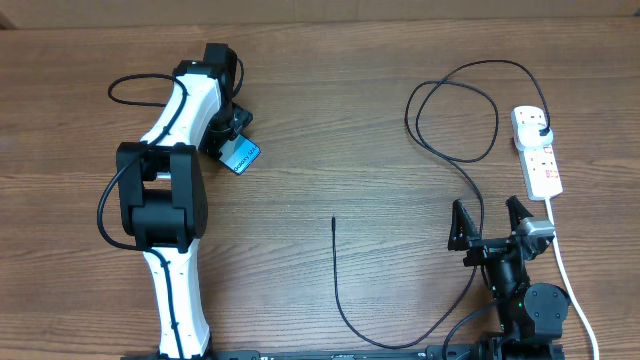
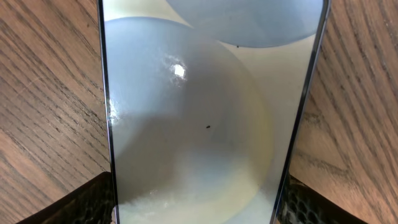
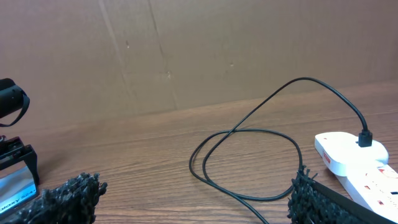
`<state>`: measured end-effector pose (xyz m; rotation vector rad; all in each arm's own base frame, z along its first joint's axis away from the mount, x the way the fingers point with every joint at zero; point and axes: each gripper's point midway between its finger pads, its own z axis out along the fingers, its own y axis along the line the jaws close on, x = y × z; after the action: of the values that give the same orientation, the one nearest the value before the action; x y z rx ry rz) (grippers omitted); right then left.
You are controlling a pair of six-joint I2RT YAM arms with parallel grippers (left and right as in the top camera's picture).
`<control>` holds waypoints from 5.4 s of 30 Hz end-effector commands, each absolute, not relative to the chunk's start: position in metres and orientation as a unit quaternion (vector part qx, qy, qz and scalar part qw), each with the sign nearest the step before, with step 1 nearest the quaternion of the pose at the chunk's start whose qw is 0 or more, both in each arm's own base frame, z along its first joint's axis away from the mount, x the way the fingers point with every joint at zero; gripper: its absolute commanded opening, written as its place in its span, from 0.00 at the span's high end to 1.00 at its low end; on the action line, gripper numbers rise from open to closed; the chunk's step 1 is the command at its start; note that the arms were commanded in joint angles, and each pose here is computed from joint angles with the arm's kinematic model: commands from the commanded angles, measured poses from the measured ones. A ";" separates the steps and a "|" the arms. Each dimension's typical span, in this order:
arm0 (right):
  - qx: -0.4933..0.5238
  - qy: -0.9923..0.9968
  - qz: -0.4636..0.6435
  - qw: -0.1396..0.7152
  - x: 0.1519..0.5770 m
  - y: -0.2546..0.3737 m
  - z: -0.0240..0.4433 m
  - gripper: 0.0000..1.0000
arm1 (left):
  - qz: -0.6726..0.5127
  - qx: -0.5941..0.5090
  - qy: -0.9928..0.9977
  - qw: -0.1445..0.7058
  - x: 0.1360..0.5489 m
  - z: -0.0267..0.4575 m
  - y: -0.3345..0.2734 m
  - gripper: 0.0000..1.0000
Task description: Plug charger to phone and switch on socket
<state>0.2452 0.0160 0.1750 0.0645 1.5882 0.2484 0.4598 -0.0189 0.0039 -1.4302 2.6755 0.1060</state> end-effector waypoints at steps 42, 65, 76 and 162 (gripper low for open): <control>0.031 0.710 0.111 0.695 0.245 0.015 0.173 0.00 | 0.045 -0.464 0.884 0.033 0.453 -0.008 -0.019 0.96; 0.031 0.710 0.111 0.695 0.245 0.016 0.173 0.00 | 0.021 -0.437 0.897 0.066 0.481 0.059 -0.023 0.96; 0.031 0.710 0.111 0.695 0.245 0.016 0.173 0.00 | -0.079 -0.376 0.920 0.075 0.504 0.090 -0.055 0.96; 0.031 0.710 0.111 0.695 0.245 0.015 0.173 0.00 | -0.548 -0.308 0.745 -0.223 0.477 0.213 -0.206 0.96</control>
<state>0.2452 0.0162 0.1749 0.0639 1.5886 0.2490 0.4769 -0.2010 0.1927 -1.1991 2.7733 -1.9262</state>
